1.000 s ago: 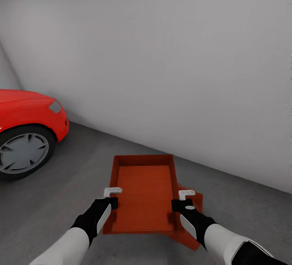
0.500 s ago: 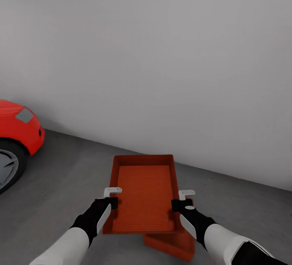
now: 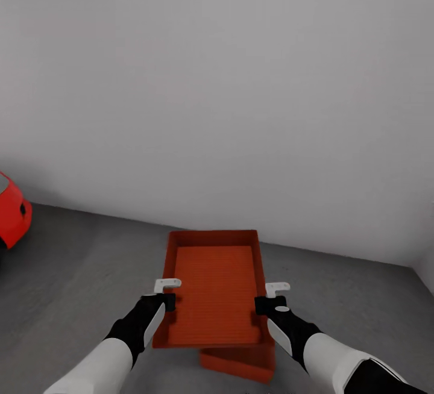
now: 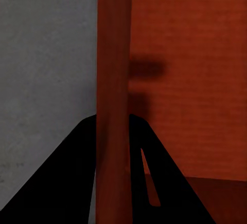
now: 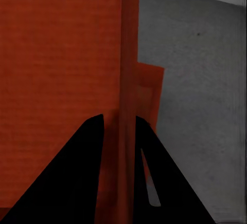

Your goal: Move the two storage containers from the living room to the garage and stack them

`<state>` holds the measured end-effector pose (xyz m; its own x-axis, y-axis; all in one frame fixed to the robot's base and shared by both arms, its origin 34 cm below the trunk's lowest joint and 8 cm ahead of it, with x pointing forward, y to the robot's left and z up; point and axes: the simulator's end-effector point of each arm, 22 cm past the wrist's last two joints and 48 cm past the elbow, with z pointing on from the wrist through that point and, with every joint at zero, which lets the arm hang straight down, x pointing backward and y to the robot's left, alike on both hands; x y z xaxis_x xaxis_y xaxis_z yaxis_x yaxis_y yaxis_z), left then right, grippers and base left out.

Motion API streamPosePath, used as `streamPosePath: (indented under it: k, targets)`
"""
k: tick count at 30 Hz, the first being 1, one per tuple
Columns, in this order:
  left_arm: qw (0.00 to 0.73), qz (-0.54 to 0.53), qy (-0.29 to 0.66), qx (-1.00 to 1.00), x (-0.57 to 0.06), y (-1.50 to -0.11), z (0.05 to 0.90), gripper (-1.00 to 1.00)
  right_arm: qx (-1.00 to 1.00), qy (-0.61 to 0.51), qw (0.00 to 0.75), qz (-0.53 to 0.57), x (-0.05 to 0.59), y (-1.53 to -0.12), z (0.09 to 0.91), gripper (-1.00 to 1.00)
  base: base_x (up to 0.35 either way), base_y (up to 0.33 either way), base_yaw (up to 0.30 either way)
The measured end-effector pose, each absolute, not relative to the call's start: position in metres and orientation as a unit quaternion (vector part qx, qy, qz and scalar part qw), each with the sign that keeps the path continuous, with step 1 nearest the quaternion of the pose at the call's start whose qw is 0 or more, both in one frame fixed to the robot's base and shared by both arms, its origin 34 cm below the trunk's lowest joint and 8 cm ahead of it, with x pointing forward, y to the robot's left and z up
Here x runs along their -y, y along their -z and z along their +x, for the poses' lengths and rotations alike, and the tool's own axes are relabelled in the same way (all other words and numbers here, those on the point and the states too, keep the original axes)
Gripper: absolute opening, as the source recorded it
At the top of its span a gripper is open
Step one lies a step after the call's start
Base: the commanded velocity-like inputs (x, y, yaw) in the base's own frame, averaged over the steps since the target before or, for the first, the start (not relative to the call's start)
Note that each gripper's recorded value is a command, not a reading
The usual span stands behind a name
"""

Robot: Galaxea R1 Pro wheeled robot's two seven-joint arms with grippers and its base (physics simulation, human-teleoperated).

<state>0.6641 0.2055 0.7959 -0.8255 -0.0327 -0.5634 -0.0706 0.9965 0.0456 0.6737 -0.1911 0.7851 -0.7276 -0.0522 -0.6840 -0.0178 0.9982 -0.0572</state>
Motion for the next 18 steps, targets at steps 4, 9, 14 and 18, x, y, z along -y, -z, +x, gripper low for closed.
streamPosePath:
  k: [4, 9, 14, 18]
  targets:
    - [0.294, -0.027, -0.032, -0.955, -0.2055, -0.7962, 0.6643, -1.0, -0.929, 0.023, 0.369, -0.019, 0.1911, -0.7854, 0.6741, -1.0, 0.0, 0.0, -0.247]
    - [0.295, -0.027, -0.032, -0.955, -0.2055, -0.7962, 0.6643, -1.0, -0.929, 0.023, 0.369, -0.019, 0.1911, -0.7854, 0.6741, -1.0, 0.0, 0.0, -0.247]
    - [0.294, -0.027, -0.033, -0.955, -0.2059, -0.7966, 0.6646, -1.0, -0.929, 0.023, 0.369, -0.018, 0.1907, -0.7854, 0.674, -1.0, 0.0, 0.0, -0.247]
    - [0.295, -0.027, -0.032, -0.955, -0.206, -0.7962, 0.6641, -1.0, -0.929, 0.024, 0.369, -0.019, 0.1906, -0.7856, 0.6738, -1.0, 0.09, 0.0, -0.247]
